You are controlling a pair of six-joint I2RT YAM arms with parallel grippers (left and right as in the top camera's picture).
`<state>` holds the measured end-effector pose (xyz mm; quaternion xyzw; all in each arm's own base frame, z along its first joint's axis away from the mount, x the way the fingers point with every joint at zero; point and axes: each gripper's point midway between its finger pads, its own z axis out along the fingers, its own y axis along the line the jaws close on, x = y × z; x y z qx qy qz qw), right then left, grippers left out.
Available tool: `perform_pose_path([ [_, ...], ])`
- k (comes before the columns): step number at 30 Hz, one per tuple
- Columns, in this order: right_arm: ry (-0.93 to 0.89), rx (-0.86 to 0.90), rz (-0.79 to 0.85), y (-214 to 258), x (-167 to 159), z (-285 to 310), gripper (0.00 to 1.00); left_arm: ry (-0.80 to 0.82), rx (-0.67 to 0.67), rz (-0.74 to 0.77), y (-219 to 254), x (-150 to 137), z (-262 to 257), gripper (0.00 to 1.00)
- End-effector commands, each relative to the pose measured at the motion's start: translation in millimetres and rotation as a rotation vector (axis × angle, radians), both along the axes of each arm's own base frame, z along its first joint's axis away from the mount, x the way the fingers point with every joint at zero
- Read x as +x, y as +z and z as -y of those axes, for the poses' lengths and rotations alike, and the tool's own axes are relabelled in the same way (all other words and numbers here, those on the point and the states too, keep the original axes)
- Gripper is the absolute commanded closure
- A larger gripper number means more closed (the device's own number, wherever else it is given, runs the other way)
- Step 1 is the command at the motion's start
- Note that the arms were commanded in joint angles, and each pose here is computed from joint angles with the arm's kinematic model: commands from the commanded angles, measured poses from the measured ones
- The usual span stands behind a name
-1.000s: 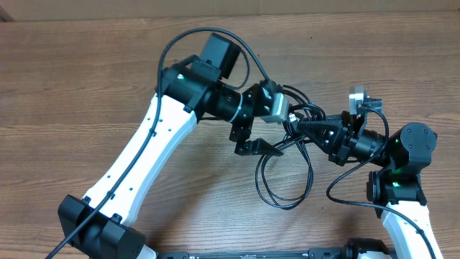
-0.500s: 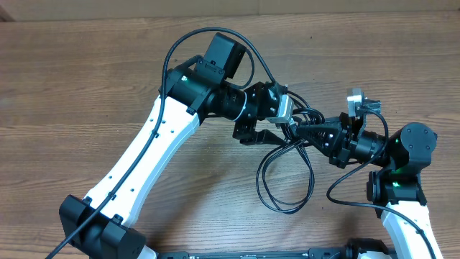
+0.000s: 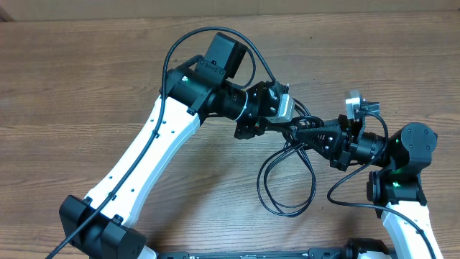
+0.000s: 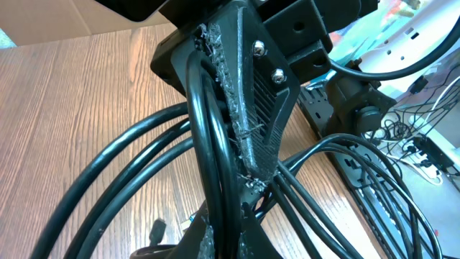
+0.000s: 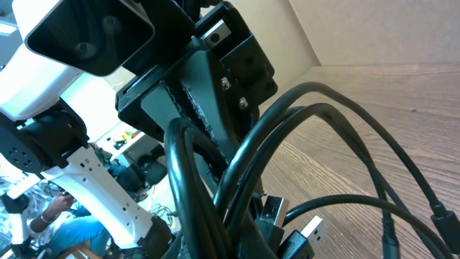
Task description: Untangle cables
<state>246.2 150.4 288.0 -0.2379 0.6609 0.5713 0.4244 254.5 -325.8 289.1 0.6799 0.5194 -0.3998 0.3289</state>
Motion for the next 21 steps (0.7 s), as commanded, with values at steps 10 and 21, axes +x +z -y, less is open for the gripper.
perform_pose_path([
  [10,-0.002,-0.002,0.024,8,0,0,0.00,0.111,0.045,-0.011,10,12,-8,0.96],
  [21,-0.231,0.004,-0.233,-27,34,16,0.00,0.296,0.075,-0.223,11,31,-20,0.96],
])
